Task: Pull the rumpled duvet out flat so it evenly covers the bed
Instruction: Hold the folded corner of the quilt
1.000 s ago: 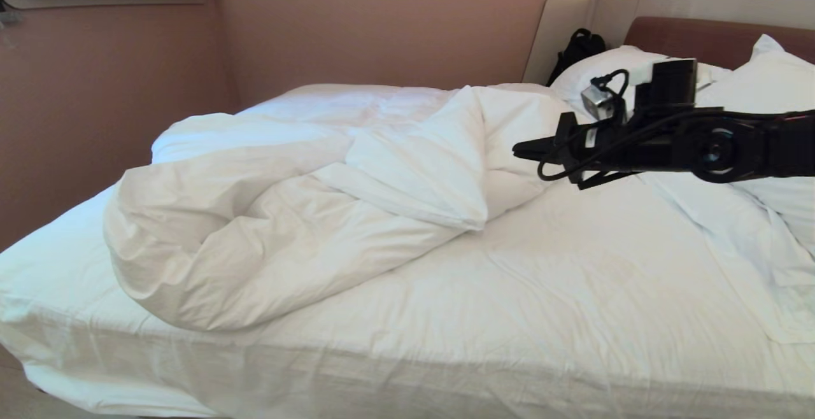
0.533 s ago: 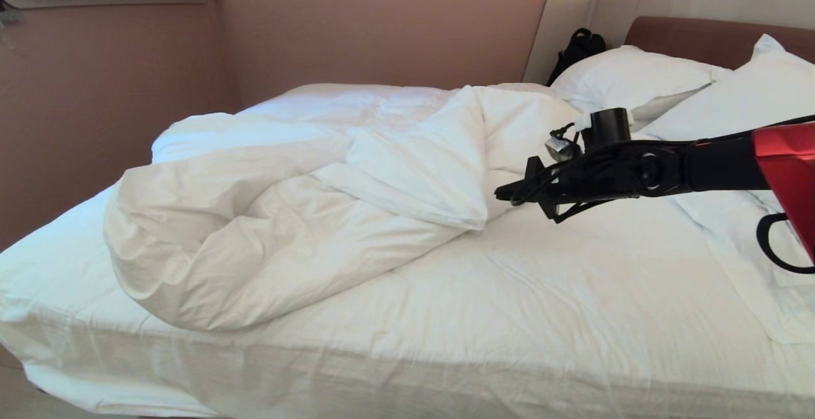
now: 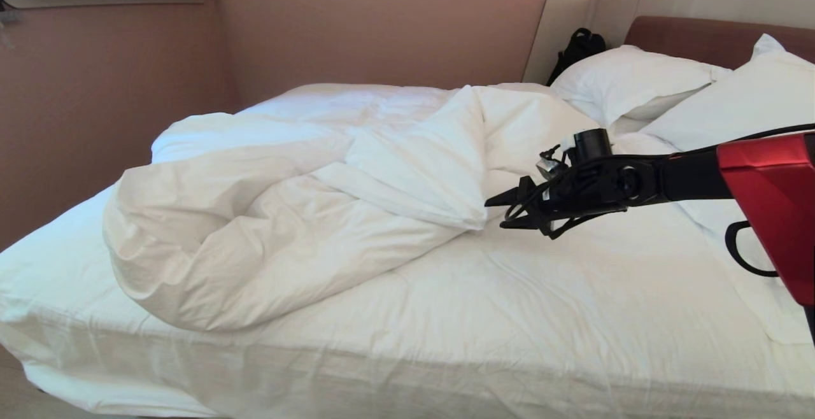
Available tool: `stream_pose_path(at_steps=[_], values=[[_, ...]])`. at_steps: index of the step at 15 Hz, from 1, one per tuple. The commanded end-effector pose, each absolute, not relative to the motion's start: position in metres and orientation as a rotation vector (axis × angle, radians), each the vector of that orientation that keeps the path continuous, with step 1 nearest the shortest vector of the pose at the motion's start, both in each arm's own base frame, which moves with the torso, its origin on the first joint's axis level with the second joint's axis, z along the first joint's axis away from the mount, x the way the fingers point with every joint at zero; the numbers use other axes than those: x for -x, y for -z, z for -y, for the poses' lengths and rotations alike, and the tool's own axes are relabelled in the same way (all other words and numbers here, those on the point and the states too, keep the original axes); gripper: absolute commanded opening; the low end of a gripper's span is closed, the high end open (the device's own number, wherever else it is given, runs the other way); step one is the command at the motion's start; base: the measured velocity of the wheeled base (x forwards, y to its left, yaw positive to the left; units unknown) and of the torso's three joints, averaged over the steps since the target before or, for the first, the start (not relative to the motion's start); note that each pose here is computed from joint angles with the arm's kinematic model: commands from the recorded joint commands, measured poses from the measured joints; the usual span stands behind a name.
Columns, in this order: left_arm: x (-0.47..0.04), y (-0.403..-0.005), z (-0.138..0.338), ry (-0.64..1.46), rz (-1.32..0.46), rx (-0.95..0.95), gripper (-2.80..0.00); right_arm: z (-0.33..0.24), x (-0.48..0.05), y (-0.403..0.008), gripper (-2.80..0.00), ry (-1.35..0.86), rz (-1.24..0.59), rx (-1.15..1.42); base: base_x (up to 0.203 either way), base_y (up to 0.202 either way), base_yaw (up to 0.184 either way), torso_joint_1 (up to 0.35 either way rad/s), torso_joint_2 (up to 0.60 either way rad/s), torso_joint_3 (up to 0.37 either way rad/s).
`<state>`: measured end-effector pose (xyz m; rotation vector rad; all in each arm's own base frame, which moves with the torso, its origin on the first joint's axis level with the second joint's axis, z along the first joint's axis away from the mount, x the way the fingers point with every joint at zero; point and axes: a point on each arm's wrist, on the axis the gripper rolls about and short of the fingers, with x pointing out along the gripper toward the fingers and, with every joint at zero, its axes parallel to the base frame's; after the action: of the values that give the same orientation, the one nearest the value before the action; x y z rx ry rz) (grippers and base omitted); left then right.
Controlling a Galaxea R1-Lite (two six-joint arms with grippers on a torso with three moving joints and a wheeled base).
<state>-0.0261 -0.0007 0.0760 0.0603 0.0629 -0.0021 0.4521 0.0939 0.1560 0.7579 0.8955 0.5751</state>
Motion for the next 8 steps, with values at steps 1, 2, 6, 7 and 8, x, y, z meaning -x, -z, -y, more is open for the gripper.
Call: stream_pose_path(at_steps=[1, 2, 6, 7, 8], values=[[0.026, -0.076, 0.001, 0.002, -0.064, -0.060, -2.80, -0.097, -0.453, -0.150, 0.00, -0.581, -0.913, -0.762, 0.000, 0.000, 0.000, 0.000, 0.00, 0.000], [0.026, -0.076, 0.001, 0.002, -0.064, -0.060, -2.80, -0.102, -0.453, -0.150, 0.00, -0.595, -0.914, -0.757, 0.000, 0.000, 0.000, 0.000, 0.00, 0.000], [0.026, -0.076, 0.001, 0.002, -0.064, -0.060, -2.80, -0.114, -0.461, -0.145, 0.00, -0.623, -0.913, -0.744, 0.000, 0.000, 0.000, 0.000, 0.00, 0.000], [0.026, -0.076, 0.001, 0.002, -0.063, -0.060, -2.80, -0.115, -0.463, -0.141, 0.00, -0.623, -0.918, -0.744, 0.000, 0.000, 0.000, 0.000, 0.00, 0.000], [0.026, -0.076, 0.001, 0.002, -0.064, -0.060, -2.80, -0.118, -0.465, -0.137, 0.00, -0.627, -0.923, -0.743, 0.000, 0.000, 0.000, 0.000, 0.00, 0.000]])
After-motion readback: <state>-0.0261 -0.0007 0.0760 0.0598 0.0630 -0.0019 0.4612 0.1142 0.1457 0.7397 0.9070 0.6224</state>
